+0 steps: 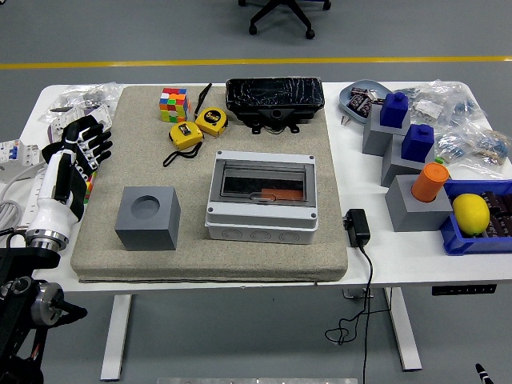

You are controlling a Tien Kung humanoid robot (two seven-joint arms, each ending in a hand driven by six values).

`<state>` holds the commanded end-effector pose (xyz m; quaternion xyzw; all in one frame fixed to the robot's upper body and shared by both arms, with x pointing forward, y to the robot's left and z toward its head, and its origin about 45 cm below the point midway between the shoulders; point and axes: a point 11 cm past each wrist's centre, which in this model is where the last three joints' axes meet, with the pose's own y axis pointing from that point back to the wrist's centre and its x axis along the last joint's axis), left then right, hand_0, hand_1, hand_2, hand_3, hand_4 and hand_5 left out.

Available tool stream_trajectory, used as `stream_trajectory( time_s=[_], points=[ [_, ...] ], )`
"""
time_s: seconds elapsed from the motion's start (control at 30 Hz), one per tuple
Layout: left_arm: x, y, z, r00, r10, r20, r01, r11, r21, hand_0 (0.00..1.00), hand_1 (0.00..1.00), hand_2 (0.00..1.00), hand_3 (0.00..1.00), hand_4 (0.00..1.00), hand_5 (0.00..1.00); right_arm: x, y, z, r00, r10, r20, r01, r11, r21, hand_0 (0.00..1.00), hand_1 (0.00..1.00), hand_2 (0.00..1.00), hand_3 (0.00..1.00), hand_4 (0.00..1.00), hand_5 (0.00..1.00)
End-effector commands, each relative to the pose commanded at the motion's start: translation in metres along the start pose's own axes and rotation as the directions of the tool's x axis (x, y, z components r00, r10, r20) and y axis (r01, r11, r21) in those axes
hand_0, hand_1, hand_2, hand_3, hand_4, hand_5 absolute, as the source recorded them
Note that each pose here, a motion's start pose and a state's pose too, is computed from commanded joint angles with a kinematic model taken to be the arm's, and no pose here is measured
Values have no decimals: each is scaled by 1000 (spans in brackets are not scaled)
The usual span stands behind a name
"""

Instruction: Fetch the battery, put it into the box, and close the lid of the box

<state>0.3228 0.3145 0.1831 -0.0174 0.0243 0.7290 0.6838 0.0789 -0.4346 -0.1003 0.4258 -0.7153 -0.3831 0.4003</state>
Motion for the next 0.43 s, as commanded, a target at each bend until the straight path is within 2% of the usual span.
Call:
stream_trajectory(
  time_s=[0.23,0.43],
  points=[
    [6,2,1,999,28,15,-28,1000,-5,770,781,764,762,998,998,3,0,-2,1000,12,0,-12,1000,4,873,832,800,857,998,998],
    [3,0,2,1000,27,16,-27,1000,-10,770,781,764,762,998,998,2,-1,-8,1000,14,-5,-14,1000,16,873,832,800,857,998,998]
  ],
)
